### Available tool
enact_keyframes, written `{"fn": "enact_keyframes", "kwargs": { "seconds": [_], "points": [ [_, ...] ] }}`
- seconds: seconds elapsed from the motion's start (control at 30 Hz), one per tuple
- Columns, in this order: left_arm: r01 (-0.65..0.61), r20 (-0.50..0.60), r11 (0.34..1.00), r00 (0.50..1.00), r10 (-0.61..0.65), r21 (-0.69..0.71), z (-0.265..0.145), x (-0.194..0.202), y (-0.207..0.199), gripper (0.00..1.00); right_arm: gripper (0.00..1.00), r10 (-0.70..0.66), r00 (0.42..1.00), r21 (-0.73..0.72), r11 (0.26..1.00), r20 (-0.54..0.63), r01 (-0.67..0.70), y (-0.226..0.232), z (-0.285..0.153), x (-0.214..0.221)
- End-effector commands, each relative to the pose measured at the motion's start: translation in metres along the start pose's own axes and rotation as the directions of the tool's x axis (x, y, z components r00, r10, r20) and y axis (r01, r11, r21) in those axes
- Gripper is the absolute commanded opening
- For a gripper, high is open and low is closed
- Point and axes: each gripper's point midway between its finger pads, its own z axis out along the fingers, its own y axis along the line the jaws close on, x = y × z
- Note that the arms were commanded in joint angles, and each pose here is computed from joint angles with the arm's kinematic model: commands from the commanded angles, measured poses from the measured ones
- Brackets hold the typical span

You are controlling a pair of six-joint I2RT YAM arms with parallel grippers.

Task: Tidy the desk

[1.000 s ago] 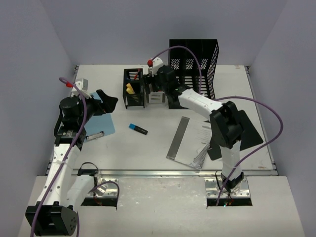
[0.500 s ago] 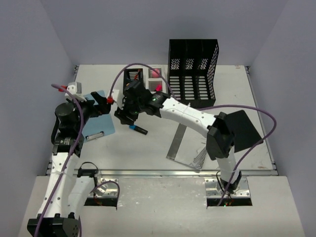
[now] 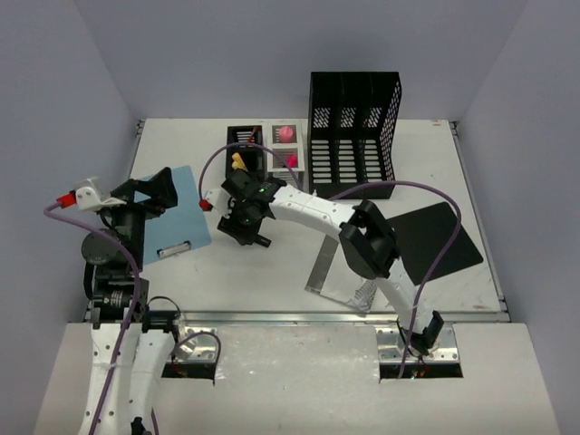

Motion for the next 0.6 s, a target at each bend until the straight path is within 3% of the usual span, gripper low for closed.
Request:
{"fn": "enact_keyframes", "kwargs": {
  "seconds": [0.0, 0.1, 0.57],
  "points": [
    [0.050, 0.132, 0.988, 0.991, -0.031, -0.143, 0.003, -0.025, 0.024, 1.00, 0.55, 0.005, 0.999, 0.024, 1.000, 0.050, -0.006, -0.001, -0.006, -0.017],
    [0.042, 0.082, 0.980, 0.996, -0.026, -0.192, 0.002, -0.010, 0.035, 1.00, 0.55, -0.001, 1.000, 0.026, 1.000, 0.016, 0.001, -0.005, 0.008, -0.012],
    [0.047, 0.032, 0.991, 0.999, -0.044, -0.127, -0.003, 0.004, 0.025, 1.00, 0.61, 0.035, 0.999, 0.098, 0.995, -0.013, -0.033, -0.040, 0.046, 0.002]
  ]
}}
